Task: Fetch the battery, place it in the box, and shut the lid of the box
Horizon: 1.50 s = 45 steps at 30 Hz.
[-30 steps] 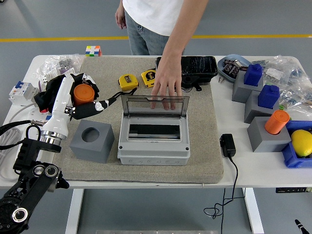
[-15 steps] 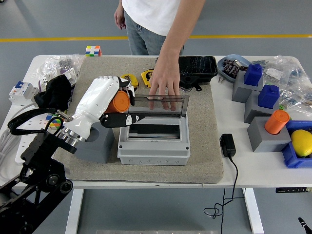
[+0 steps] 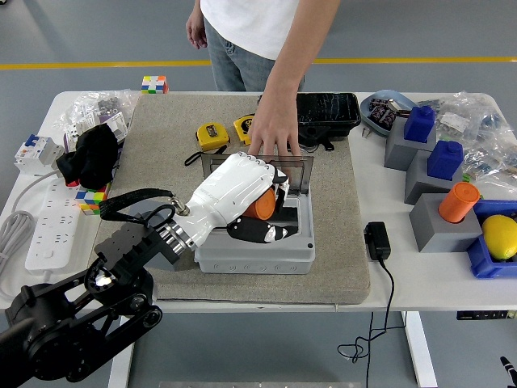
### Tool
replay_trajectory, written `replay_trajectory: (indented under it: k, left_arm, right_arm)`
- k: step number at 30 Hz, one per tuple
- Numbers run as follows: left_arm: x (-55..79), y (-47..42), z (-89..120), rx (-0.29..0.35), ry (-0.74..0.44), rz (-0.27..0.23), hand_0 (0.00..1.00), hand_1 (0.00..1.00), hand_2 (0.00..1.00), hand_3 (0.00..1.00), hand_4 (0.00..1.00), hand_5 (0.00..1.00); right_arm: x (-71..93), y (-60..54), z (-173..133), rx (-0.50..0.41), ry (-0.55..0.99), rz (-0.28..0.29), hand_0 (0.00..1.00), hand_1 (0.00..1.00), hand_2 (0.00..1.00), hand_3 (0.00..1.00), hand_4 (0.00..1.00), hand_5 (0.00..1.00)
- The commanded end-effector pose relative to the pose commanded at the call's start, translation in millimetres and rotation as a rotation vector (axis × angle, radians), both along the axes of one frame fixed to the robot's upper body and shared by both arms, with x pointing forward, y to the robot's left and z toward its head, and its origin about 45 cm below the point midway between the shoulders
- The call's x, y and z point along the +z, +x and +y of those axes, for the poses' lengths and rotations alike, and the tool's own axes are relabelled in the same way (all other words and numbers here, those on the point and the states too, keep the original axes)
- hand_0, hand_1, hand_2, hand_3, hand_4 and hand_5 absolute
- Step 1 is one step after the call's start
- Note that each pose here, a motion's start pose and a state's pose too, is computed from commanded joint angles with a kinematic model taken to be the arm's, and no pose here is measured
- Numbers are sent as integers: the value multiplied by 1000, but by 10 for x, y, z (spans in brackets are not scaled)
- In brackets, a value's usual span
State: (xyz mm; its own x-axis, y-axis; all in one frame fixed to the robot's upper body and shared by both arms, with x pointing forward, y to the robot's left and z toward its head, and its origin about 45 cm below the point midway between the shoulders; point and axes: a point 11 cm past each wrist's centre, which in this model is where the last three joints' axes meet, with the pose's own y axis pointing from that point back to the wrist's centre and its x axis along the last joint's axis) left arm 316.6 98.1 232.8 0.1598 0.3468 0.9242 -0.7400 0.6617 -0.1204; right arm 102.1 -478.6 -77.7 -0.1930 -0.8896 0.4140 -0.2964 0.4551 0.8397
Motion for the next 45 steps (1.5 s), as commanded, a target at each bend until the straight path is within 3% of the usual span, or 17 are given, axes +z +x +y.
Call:
replay_trajectory:
  k: [14, 28, 34, 45]
  left_arm:
    - [-348, 63, -106, 2, 16, 85, 56, 31, 79, 55, 798, 320]
    - [-370, 181, -56, 32, -49, 83, 55, 28, 76, 54, 802, 330]
    - [-415, 175, -46, 30, -59, 93, 56, 29, 76, 56, 805, 334]
    - [-379, 204, -41, 31, -88, 87, 58, 30, 77, 64, 801, 343]
  right_arm:
    - [11, -1, -25, 2, -8, 10, 829, 819, 783, 818, 998, 998]
    - [17, 16, -30, 1, -8, 5, 829, 818, 783, 818, 998, 998]
    - [14, 22, -19, 2, -7, 3, 829, 819, 783, 818, 998, 998]
    - [15, 31, -18, 3, -6, 0, 828, 819, 783, 818, 998, 998]
